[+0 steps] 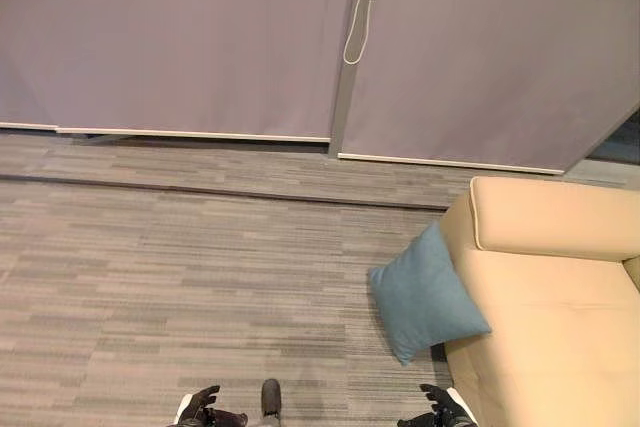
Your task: Pick up all the scattered cushions and arrange them neatly on the sofa.
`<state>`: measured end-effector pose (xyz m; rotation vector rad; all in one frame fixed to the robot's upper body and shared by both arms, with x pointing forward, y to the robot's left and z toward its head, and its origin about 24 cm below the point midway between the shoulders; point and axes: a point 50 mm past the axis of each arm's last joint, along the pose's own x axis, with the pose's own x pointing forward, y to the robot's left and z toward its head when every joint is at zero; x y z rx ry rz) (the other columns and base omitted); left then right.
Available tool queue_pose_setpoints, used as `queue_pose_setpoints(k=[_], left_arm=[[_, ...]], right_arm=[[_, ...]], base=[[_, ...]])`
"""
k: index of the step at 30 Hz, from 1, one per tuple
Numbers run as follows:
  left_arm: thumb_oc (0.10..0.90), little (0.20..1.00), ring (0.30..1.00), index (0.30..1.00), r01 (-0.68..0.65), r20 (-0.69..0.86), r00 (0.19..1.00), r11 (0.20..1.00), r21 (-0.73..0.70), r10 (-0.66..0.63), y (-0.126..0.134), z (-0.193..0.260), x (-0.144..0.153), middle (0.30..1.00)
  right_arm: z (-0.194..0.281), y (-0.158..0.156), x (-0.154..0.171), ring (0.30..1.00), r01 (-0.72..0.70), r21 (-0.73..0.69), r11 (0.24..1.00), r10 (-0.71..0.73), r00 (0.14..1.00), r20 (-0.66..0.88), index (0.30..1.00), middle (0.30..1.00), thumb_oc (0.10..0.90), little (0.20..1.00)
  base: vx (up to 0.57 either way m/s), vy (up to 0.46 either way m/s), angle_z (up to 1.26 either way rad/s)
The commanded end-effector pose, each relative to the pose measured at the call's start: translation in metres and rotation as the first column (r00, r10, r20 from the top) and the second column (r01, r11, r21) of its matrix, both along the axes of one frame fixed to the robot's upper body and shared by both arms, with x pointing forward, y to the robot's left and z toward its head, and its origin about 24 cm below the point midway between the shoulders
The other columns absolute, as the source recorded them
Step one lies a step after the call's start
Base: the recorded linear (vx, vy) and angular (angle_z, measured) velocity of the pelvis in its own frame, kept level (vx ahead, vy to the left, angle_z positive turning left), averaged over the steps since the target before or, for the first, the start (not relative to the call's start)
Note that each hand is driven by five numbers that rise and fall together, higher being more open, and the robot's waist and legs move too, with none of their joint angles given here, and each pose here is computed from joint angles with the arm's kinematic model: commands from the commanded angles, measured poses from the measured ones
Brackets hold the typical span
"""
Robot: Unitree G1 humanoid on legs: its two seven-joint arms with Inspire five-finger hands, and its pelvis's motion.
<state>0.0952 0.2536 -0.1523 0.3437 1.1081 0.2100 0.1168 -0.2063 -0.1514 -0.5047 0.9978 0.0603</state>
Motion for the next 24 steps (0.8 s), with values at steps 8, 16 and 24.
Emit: queue_pose_setpoints(k=[8, 16, 24], left_arm=[[0.8, 0.9, 0.9, 0.9, -0.006, 0.04, 0.999, 0.998, 0.067, 0.003, 0.021, 0.01, 0.008, 0.9], [0.8, 0.9, 0.9, 0.9, 0.053, 0.01, 0.999, 0.997, 0.054, -0.054, 0.011, 0.005, 0.004, 0.9], [0.8, 0.9, 0.9, 0.9, 0.083, 0.019, 0.996, 0.996, 0.024, -0.084, -0.001, 0.003, 0.01, 0.9]], right_arm=[[0.024, -0.009, 0.054, 0.9, -0.056, -0.065, 0.996, 0.066, 0.983, 0.17, 0.9, 0.9, 0.8, 0.9], [0.023, -0.021, 0.045, 0.9, -0.041, -0.092, 0.995, 0.055, 0.987, 0.151, 0.9, 0.9, 0.8, 0.9], [0.021, -0.028, 0.04, 0.9, -0.02, -0.108, 0.994, 0.034, 0.991, 0.126, 0.9, 0.9, 0.8, 0.9]], base=[[0.22, 0.068, -0.46], [0.24, -0.099, -0.37], [0.13, -0.037, -0.37]])
